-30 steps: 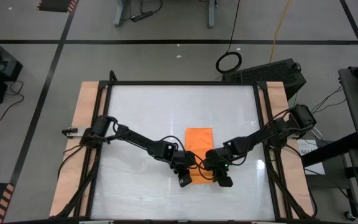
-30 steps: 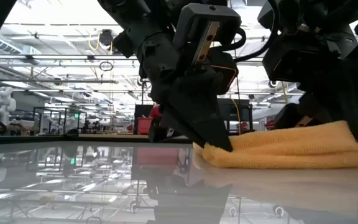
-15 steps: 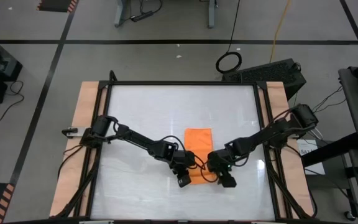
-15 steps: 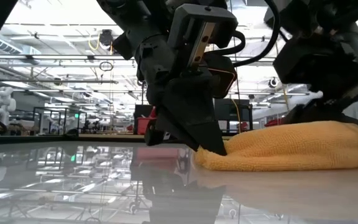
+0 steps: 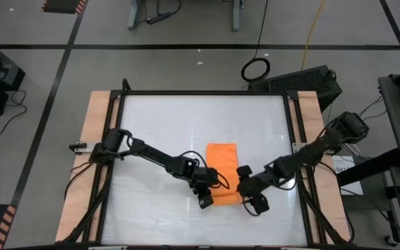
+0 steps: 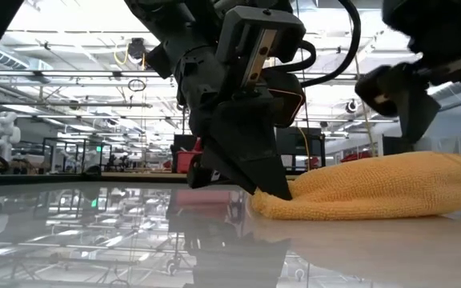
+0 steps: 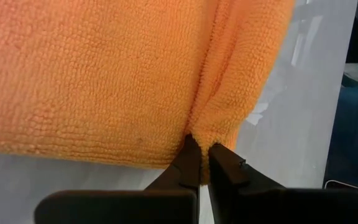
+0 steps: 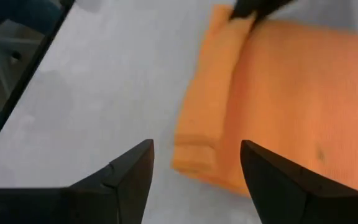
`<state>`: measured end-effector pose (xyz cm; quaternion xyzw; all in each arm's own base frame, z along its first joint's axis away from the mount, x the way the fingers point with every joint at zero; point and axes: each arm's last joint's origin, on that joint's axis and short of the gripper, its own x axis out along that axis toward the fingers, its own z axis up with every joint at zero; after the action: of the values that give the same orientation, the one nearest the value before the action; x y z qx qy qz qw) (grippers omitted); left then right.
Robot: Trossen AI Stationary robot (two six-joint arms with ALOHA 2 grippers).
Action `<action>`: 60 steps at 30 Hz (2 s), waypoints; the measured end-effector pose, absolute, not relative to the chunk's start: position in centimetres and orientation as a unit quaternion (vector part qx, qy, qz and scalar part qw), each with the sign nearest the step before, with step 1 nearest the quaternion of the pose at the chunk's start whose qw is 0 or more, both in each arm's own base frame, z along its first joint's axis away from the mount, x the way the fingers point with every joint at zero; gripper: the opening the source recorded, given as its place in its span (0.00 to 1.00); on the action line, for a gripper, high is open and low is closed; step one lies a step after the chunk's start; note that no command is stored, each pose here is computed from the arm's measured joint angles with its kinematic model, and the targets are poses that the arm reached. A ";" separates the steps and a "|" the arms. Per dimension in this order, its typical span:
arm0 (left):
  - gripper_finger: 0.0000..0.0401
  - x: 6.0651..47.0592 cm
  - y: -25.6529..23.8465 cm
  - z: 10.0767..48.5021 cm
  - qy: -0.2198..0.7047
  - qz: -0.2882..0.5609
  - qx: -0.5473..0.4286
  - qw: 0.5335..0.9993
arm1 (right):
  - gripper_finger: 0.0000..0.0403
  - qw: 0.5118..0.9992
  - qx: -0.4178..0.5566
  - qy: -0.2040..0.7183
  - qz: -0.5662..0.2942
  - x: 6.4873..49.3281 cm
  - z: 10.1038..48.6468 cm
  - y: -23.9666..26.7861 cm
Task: Roll towel
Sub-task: Roll the orange microfiber cloth
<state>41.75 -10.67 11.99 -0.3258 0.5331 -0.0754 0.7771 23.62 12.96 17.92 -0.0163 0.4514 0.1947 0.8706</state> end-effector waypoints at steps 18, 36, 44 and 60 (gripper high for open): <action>0.03 41.9 -9.7 11.9 0.536 -0.089 -0.335 0.770 | 0.57 0.884 -0.059 0.430 0.171 24.1 15.6 15.6; 0.09 41.9 -9.8 12.6 0.525 -0.136 -0.306 0.782 | 0.39 0.865 -0.034 0.492 0.096 24.4 12.1 15.8; 0.39 41.5 -9.5 16.1 0.481 -0.160 -0.254 0.824 | 0.08 0.860 -0.020 0.503 0.084 24.2 12.0 15.7; 0.50 38.4 -15.5 19.1 0.421 -0.145 0.076 0.892 | 0.03 0.851 0.029 0.519 0.072 24.1 11.8 15.7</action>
<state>38.43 -15.54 19.12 0.0757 0.4214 -0.1454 0.8920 24.08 15.68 11.84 0.0290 0.5190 0.0723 0.8512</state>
